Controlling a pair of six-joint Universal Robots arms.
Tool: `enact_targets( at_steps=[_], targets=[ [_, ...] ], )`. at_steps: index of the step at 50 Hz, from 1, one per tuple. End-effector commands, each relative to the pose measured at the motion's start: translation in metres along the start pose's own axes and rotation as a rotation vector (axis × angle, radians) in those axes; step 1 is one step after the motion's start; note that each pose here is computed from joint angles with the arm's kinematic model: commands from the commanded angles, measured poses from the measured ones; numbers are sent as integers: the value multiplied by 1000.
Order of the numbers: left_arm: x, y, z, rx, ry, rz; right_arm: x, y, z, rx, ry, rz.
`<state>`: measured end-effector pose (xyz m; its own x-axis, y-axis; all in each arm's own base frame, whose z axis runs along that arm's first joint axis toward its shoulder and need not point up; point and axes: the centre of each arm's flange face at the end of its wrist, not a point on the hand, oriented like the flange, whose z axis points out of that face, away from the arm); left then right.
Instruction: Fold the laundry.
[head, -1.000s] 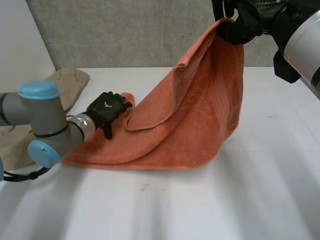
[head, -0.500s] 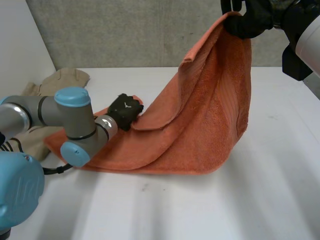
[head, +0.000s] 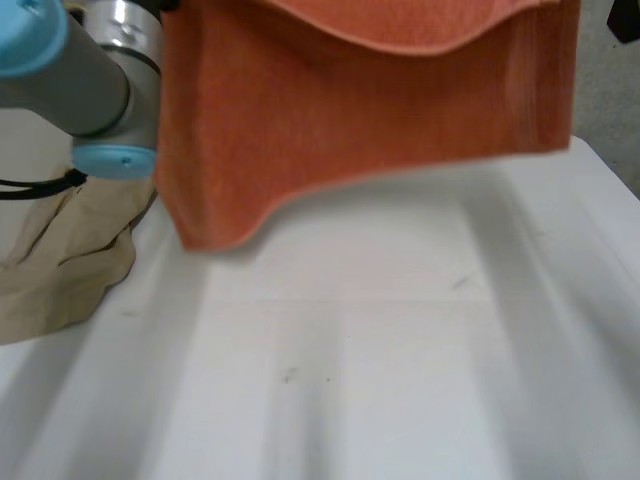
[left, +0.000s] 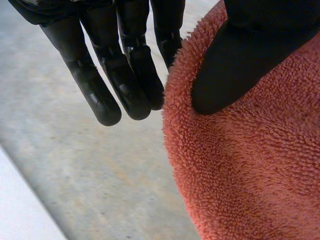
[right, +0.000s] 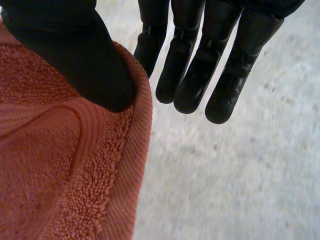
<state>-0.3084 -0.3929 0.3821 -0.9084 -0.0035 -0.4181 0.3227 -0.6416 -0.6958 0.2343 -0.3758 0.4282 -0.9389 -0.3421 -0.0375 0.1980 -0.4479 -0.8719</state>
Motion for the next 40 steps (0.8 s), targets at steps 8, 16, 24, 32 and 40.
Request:
enact_targets(
  at_steps=[8,16,24,32,40],
  targets=[
    [-1,-17,-97,-183,112,-41,34,53,-18,-170,-51,16],
    [67,34,-201,-451,393,-26,65,153,-73,-624,-50,-9],
    [111,32,-273,-546,613,-24,80,216,-139,-1016,-132,-187],
    [107,25,-283,-603,635,3,85,208,-147,-1028,-132,-195],
    [86,13,-266,-590,591,-9,89,175,-139,-872,-147,-312]
  ],
)
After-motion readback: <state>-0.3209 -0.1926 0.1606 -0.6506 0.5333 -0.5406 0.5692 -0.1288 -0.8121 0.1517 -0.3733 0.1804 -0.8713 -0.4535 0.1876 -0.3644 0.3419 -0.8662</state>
